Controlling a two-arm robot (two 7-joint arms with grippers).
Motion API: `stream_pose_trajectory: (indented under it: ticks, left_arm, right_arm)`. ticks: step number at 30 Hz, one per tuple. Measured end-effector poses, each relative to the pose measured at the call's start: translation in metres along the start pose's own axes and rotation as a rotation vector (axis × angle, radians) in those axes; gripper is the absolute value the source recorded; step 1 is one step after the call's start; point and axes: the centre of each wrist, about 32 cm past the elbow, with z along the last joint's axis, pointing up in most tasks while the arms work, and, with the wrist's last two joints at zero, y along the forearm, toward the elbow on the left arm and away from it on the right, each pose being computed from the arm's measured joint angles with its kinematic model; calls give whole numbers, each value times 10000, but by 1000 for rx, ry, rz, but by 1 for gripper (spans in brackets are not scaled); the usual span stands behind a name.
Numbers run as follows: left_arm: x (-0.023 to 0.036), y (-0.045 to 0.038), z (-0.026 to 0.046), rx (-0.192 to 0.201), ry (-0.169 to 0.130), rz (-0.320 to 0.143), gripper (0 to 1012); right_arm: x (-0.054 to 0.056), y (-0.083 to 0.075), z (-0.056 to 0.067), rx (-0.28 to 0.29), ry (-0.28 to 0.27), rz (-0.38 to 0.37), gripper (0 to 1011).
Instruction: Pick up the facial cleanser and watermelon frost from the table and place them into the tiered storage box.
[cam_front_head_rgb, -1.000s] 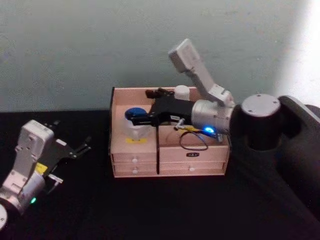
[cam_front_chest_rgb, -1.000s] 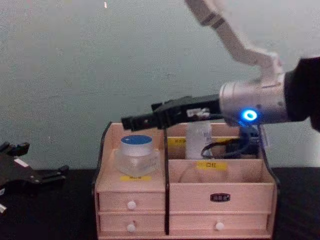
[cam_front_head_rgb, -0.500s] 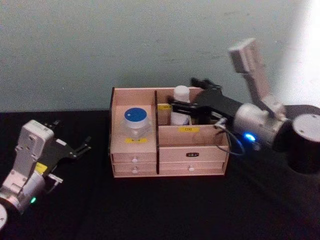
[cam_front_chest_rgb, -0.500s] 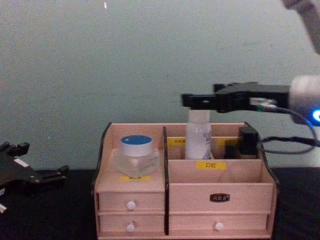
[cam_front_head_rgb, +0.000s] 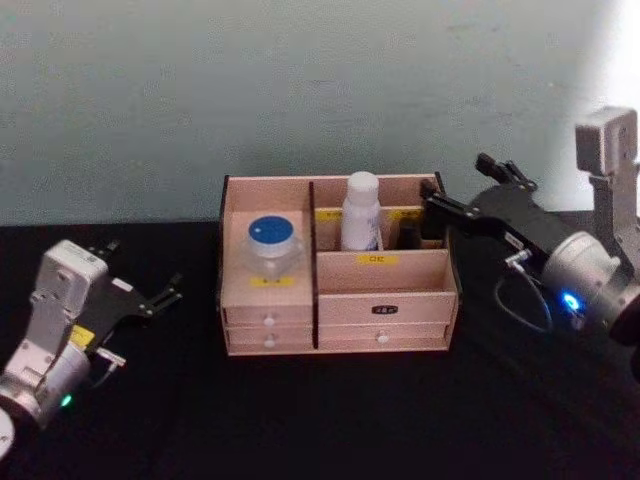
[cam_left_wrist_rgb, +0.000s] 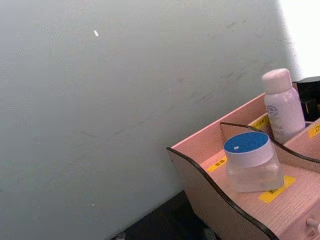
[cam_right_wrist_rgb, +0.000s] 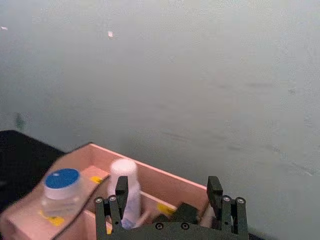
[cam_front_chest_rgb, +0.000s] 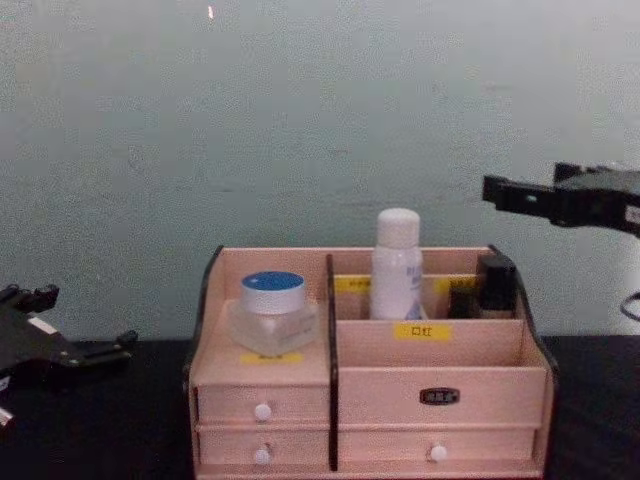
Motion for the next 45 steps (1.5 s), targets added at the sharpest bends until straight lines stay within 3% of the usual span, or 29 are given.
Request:
stream_pose_trajectory:
  ticks: [16, 21, 35, 45]
  left_arm:
    - [0, 0, 0, 0, 0, 0, 1001]
    - [0, 0, 0, 0, 0, 0, 1001]
    - [0, 0, 0, 0, 0, 0, 1001]
    - [0, 0, 0, 0, 0, 0, 1001]
  right_arm:
    - [-169, -151, -491, 54, 10, -267, 1002]
    - [-181, -163, -614, 32, 9, -320, 1002]
    - [-175, -109, -835, -126, 21, -337, 1003]
    - [-174, -99, -861, -156, 19, -329, 1003]
